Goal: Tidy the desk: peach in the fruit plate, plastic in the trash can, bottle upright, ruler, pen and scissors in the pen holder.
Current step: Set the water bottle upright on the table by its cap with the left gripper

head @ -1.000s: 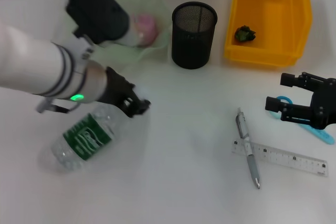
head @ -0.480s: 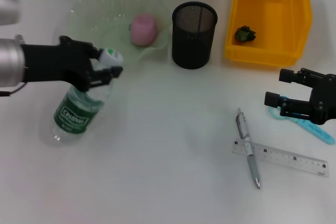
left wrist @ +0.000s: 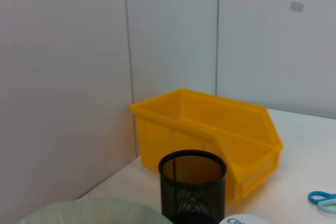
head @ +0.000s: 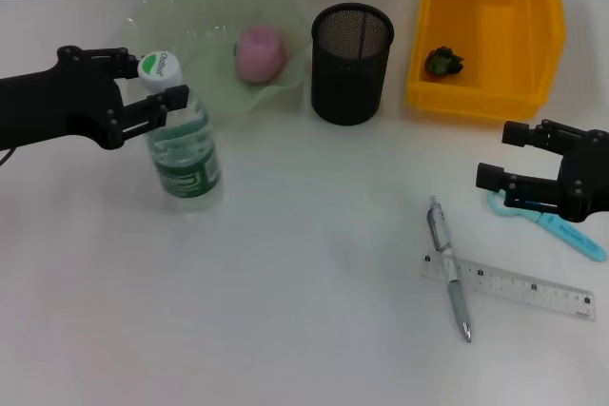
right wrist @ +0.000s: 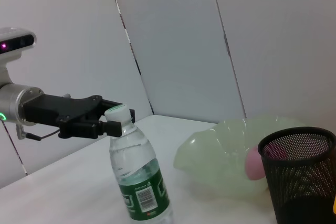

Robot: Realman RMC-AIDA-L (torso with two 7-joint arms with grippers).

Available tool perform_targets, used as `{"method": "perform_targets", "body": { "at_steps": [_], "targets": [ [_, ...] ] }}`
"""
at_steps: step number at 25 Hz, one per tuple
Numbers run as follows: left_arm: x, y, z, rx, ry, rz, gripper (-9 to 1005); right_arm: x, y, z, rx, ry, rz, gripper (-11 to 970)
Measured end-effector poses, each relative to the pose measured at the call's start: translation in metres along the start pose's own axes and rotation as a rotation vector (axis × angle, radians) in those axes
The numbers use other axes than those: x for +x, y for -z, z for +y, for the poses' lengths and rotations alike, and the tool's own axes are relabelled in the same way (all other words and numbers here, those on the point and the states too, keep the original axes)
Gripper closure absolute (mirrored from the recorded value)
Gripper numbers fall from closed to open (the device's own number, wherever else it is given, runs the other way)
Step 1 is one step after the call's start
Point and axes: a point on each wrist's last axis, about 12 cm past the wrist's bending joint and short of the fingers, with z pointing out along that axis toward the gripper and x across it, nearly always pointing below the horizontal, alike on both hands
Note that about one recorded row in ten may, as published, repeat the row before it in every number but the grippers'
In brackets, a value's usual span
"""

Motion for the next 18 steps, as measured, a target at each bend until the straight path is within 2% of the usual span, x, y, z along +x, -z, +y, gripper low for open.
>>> {"method": "perform_targets", "body": {
  "at_steps": [2,12,18],
  "targets": [
    [0.005,0.001,0.002,-0.015,0.013,-0.011,498,0.0,0.0,0.0,-0.001,0.001,0.0,129],
    [0.005,0.003,0.009,-0.052,0.001,-0.038,472,0.0,-0.002,0.001,-0.009,0.001,0.003,129],
    [0.013,0.003,0.016,-0.095,0.034,-0.066,457,0.0,-0.002,0.001,-0.007,0.0,0.003,130]
  ]
}}
